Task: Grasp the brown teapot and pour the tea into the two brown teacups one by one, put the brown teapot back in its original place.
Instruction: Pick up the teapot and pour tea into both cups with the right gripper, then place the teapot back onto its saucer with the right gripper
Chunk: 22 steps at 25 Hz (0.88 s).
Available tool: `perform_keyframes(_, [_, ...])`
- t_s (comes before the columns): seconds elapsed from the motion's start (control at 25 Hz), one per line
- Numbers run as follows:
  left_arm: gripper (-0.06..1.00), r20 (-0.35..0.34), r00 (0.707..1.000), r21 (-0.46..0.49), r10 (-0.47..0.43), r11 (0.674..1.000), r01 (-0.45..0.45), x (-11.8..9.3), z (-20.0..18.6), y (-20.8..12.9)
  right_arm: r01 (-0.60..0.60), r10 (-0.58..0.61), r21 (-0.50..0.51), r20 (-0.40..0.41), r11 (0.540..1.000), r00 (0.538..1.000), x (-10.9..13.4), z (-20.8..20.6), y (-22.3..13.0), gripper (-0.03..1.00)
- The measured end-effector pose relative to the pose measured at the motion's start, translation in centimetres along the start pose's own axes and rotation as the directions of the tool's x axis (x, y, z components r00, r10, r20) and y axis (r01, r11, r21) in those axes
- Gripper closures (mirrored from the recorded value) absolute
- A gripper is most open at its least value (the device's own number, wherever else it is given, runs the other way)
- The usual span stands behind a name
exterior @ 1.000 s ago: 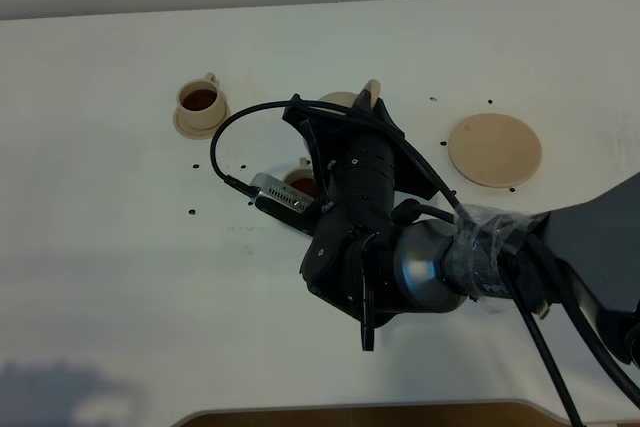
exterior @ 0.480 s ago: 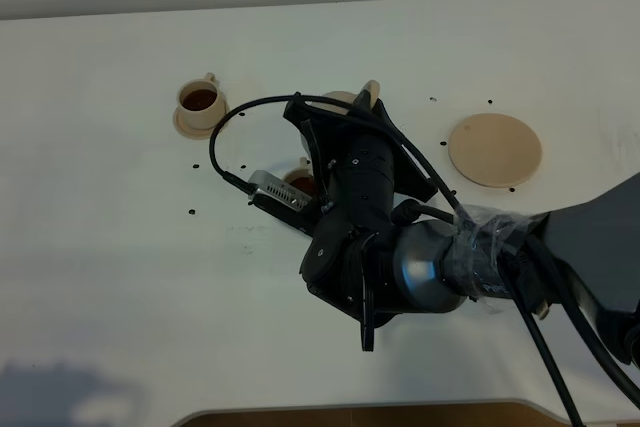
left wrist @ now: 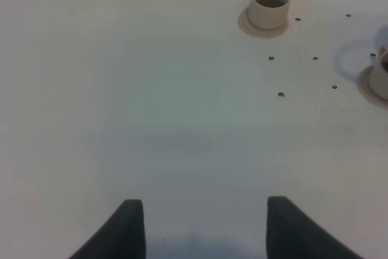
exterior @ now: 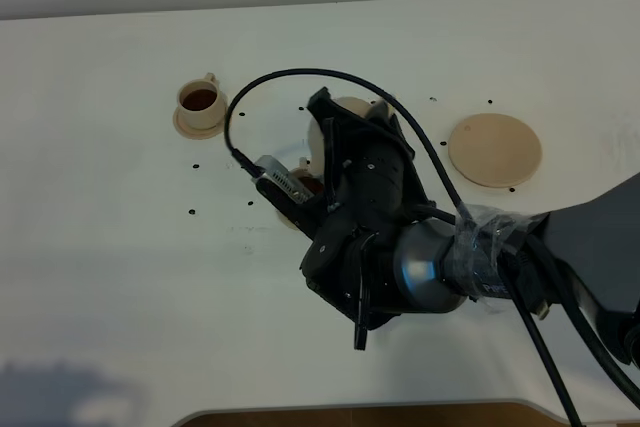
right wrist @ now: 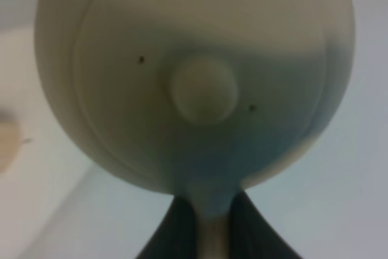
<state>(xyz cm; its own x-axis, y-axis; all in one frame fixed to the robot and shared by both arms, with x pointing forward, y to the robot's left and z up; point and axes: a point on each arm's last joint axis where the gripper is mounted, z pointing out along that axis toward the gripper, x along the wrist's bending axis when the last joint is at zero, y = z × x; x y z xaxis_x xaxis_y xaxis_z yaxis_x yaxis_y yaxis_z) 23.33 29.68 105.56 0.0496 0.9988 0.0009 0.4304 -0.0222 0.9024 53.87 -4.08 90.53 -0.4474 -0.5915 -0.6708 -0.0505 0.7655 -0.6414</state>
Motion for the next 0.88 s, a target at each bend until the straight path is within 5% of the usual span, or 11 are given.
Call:
perform_keyframes(0.24, [0.46, 0.000, 1.000, 0.000, 0.000, 1.000, 0.000, 0.0, 0.0, 0.0, -0.146, 0.146, 0.011, -0.075, 0.989, 0.986, -0.3, -0.8, -1.3, 0.85])
perform_keyframes(0.44, [0.46, 0.000, 1.000, 0.000, 0.000, 1.000, 0.000, 0.0, 0.0, 0.0, -0.364, 0.365, 0.027, -0.122, 0.931, 0.923, -1.7, -2.4, -3.8, 0.85])
perform_keyframes(0.68, [0.46, 0.000, 1.000, 0.000, 0.000, 1.000, 0.000, 0.0, 0.0, 0.0, -0.629, 0.630, 0.097, -0.253, 0.771, 0.734, -1.7, -4.1, -5.5, 0.85])
perform_keyframes(0.88, [0.46, 0.000, 1.000, 0.000, 0.001, 1.000, -0.001, 0.0, 0.0, 0.0, -0.783, 0.783, 0.199, -0.377, 0.590, 0.495, -0.9, -4.3, -4.9, 0.85])
